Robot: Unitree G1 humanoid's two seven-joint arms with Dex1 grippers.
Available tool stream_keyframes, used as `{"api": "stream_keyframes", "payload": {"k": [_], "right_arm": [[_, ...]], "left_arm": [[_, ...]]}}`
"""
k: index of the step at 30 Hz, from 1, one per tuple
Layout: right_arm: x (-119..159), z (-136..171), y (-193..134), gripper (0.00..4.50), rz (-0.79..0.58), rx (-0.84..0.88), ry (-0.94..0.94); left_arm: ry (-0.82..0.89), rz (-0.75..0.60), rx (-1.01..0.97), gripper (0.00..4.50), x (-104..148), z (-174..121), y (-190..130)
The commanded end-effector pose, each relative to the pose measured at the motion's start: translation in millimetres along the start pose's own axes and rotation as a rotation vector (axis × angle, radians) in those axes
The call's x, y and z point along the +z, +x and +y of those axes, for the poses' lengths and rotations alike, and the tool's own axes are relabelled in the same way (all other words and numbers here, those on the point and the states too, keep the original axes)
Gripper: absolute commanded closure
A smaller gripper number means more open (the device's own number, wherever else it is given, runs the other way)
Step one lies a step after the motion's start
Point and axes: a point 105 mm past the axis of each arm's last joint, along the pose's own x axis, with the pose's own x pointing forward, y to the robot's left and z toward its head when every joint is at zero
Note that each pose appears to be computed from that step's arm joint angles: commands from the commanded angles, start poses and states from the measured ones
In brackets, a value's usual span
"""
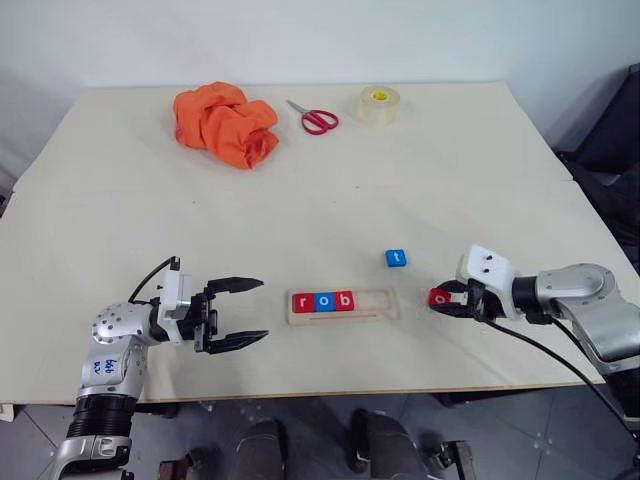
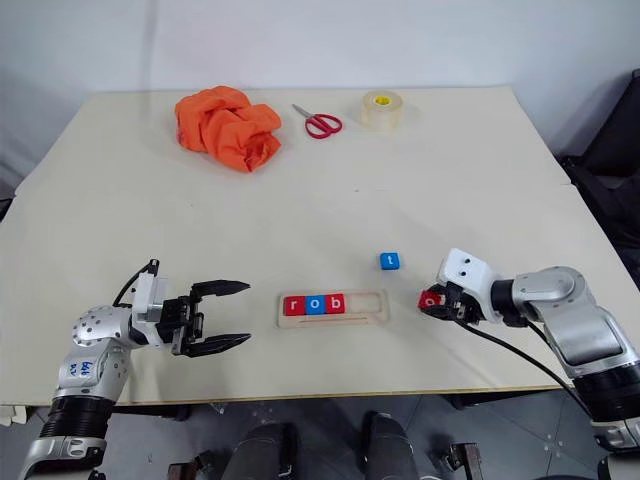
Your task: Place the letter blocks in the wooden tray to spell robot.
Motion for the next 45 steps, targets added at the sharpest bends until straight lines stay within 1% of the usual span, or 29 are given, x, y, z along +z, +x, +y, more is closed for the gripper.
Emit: {"api": "stream_keyframes", "payload": {"k": [1, 5, 7, 14, 15, 18, 24, 30, 32, 33, 35, 40, 43, 45], "right_arm": [[5.1, 3.2, -0.9, 3.05, -0.027, -0.058, 0.107], [17.2, 17.6, -1.2, 3.05, -0.090, -0.131, 0.235], [19.1, 20.5, -3.2, 3.05, -0.111, -0.213, 0.311], [25.8, 28.0, -8.1, 3.05, -0.147, -0.383, 0.487], [23.3, 28.7, -9.2, 3.05, -0.133, -0.416, 0.508], [23.4, 31.3, -10.7, 3.05, -0.117, -0.460, 0.534], [30.5, 37.3, -7.7, 3.05, -0.135, -0.505, 0.580], [26.1, 38.3, -5.7, 0.98, -0.119, -0.548, 0.609], [28.4, 39.3, -6.4, 0.27, -0.124, -0.525, 0.585], [29.2, 39.9, -7.6, 0.04, -0.122, -0.506, 0.567], [33.9, 42.4, -11.3, 0.04, -0.126, -0.432, 0.494], [30.7, 43.8, -23.8, 0.04, -0.051, -0.254, 0.254], [24.1, 36.7, -29.4, 0.04, 0.009, -0.149, 0.103], [20.1, 31.2, -30.5, 0.04, 0.033, -0.103, 0.042]], "left_arm": [[0.038, -0.022, -0.004, 0.00, 9.4, 2.0, 1.8], [0.036, -0.022, -0.007, 0.00, 9.1, 2.0, 0.7], [0.031, -0.021, -0.010, 0.00, 8.4, 2.2, 0.7], [0.023, -0.021, -0.032, 0.00, 7.3, 7.2, 3.4], [0.023, -0.022, -0.039, 0.00, 7.3, 8.1, 4.5], [0.022, -0.026, -0.051, 0.00, 7.2, 11.2, 7.3], [0.023, -0.032, -0.068, 0.00, 6.6, 15.3, 11.9], [0.026, -0.037, -0.078, 0.00, 6.4, 17.8, 15.0], [0.028, -0.039, -0.078, 0.00, 6.5, 18.4, 15.4], [0.029, -0.040, -0.078, 0.00, 6.6, 18.6, 15.4], [0.030, -0.041, -0.075, 0.00, 6.2, 18.5, 14.8], [0.029, -0.043, -0.072, 0.00, 5.5, 17.7, 15.0], [0.030, -0.046, -0.066, 0.00, 5.2, 17.4, 15.2], [0.030, -0.048, -0.063, 0.00, 5.4, 16.9, 15.9]]}}
